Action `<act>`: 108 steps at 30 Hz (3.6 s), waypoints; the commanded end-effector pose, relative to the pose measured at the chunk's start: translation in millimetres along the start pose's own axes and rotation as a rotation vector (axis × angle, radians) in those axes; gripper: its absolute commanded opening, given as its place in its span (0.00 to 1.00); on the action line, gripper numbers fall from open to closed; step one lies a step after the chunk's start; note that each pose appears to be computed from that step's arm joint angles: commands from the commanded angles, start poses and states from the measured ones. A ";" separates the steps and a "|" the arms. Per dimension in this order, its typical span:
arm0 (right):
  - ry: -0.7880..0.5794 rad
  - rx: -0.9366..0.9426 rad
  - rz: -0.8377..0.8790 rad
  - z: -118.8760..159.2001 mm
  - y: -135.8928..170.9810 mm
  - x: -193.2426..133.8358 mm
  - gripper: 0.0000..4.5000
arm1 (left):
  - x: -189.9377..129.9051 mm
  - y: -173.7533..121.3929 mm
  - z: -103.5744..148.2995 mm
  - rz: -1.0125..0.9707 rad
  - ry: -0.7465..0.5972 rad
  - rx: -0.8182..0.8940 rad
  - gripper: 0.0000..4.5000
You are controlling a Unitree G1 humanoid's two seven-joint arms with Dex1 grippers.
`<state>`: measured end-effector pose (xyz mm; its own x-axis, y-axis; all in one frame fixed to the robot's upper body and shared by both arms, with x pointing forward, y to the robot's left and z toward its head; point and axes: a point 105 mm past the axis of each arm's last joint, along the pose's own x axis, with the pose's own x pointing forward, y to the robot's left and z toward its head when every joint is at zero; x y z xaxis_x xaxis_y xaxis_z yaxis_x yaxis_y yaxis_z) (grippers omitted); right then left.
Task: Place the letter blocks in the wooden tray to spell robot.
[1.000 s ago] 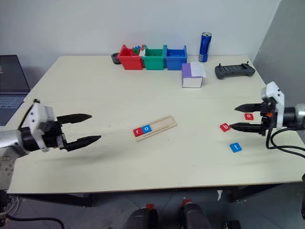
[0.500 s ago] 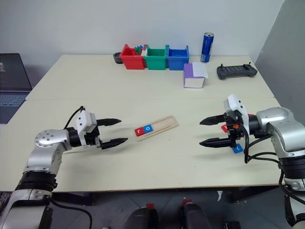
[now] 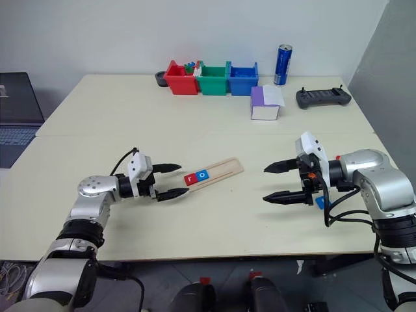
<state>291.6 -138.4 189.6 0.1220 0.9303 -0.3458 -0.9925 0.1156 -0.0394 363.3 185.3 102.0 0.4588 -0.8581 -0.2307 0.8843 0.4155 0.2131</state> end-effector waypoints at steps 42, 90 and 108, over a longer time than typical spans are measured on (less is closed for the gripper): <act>-0.027 -0.060 -0.096 16.2 -3.9 -16.7 1.00 | 36.8 -15.4 -4.6 -0.188 0.075 -0.014 0.75; 0.128 0.211 -0.314 -50.2 33.7 -56.8 1.00 | 93.3 -95.4 24.6 -0.437 0.053 0.096 0.75; 0.132 0.211 -0.363 -50.2 31.1 -68.1 1.00 | 54.4 -80.5 54.3 -0.414 -0.057 0.099 0.99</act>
<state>251.4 -210.7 152.0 0.4180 0.7699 -0.4822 -0.8644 0.5004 0.0496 313.6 83.4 104.2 0.0501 -0.9456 -0.3214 0.9855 -0.0055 0.1696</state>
